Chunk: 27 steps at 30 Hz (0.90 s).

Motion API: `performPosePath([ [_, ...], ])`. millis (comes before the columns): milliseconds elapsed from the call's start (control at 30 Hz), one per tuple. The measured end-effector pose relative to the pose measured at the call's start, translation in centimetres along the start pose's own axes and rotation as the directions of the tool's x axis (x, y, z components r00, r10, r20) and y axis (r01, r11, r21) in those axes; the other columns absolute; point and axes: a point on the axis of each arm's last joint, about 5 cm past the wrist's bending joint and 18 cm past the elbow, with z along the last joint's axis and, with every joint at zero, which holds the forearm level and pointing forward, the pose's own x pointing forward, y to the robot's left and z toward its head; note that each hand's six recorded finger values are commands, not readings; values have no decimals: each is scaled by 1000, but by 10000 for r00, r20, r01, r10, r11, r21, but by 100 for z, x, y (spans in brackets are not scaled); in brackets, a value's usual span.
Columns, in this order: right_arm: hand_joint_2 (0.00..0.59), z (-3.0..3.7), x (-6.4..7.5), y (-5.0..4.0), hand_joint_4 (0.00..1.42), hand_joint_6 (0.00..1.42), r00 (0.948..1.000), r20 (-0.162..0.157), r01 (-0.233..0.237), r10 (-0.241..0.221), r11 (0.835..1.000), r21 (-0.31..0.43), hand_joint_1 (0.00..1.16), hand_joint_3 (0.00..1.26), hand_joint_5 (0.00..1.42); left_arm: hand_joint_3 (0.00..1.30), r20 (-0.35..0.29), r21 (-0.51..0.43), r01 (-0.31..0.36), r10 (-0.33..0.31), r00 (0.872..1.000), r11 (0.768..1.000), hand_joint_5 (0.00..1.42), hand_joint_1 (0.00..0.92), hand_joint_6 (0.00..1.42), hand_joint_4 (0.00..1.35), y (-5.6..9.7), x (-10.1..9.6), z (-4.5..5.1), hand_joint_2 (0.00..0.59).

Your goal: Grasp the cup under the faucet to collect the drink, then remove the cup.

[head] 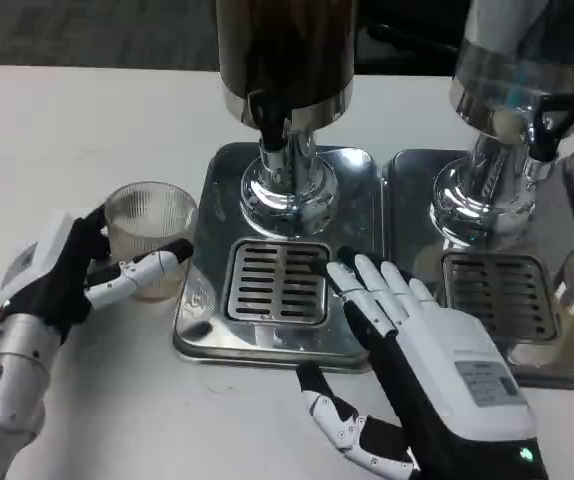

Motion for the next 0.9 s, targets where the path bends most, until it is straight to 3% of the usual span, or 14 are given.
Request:
performPosePath([
  [233,472,2,4,0,1,0,10000,-2,14,-14,10000,13,469,101,0,457,67,-234,-30,32,10000,9997,770,282,933,501,1,-7,-1,109],
  [300,470,3,4,0,1,0,10000,0,14,-14,10000,20,472,103,0,532,105,-347,-72,76,9999,9994,890,318,1071,604,-2,-8,3,100],
  [400,468,5,5,1,2,0,10000,12,7,-7,10000,48,477,105,0,588,170,-406,-81,88,9998,9991,963,349,1182,688,-7,-10,7,74],
  [600,465,7,12,-2,2,0,10000,47,30,-30,9999,140,483,112,0,643,297,-438,-165,178,9994,9989,1027,370,1269,770,-31,-40,-5,34],
  [900,465,6,28,-11,9,2,9999,132,70,-74,9994,326,490,115,0,692,450,-393,-491,508,9977,9980,1057,388,1329,809,-75,-98,-33,19],
])
